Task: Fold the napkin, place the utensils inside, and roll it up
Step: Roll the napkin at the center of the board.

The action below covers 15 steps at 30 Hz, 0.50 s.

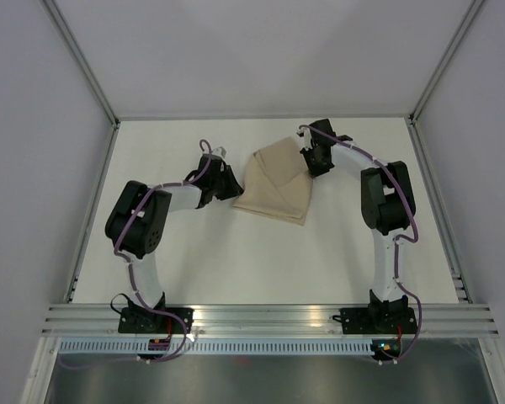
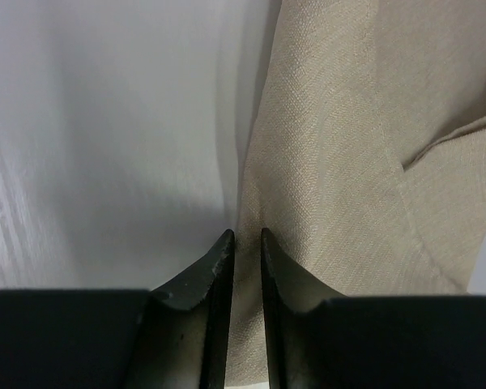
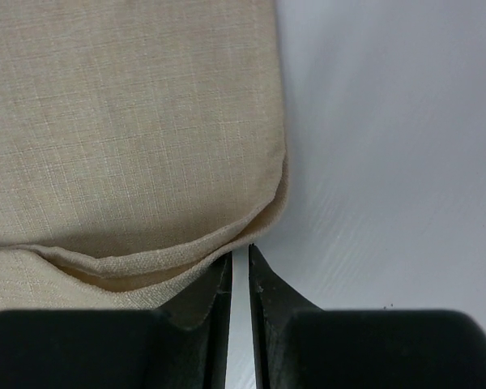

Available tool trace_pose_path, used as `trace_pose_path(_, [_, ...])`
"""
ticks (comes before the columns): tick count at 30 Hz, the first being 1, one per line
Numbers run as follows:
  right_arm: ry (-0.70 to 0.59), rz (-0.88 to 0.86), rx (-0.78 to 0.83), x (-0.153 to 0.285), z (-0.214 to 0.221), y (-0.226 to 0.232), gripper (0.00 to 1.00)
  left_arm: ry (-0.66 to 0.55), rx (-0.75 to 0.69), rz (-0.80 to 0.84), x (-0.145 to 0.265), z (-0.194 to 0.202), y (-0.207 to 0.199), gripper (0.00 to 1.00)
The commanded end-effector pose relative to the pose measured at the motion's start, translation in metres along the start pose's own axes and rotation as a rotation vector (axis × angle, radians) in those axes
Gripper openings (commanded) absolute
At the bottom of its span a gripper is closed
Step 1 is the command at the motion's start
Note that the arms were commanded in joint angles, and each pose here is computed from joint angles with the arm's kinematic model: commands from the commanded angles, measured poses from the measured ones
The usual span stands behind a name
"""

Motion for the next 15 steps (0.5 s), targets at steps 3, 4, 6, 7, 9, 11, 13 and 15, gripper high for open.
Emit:
trace_pose_path(3, [0.116,-0.042,0.037,-0.016,0.022,0.012,0.19,-0.013,0.091,-0.087,0.022,0.029,0.018,0.25])
trace_pose_path(4, [0.115,-0.045,0.043,-0.016,0.022,0.014,0.19,-0.015,0.096,-0.086,0.024,0.032,0.018,0.25])
trace_pose_path(6, [0.117,-0.052,0.064,-0.017,0.022,0.021,0.19,-0.019,0.098,-0.086,0.03,0.039,0.02,0.24])
trace_pose_path(7, [0.117,-0.058,0.076,-0.016,0.021,0.028,0.19,-0.021,0.1,-0.087,0.032,0.041,0.02,0.24])
trace_pose_path(9, [0.122,-0.066,0.085,-0.015,0.021,0.034,0.19,-0.027,0.098,-0.085,0.038,0.044,0.02,0.24])
trace_pose_path(11, [0.122,-0.071,0.094,-0.013,0.021,0.04,0.19,-0.034,0.098,-0.084,0.043,0.045,0.02,0.24])
trace_pose_path(13, [0.111,-0.097,0.095,-0.008,0.021,0.044,0.19,-0.041,0.096,-0.08,0.048,0.045,0.019,0.25])
trace_pose_path(15, [0.113,-0.098,0.098,-0.007,0.021,0.044,0.19,-0.05,0.095,-0.076,0.053,0.044,0.017,0.24])
Point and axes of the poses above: each gripper's point midway between its finger pads, its own x axis back along the fingers, its own y axis along the line the jaws close on, z = x × y, the point moved 7 cm from there along x, back along the fingers, and after that the axes turned 5 degrees about x, right-handed, at the moved point
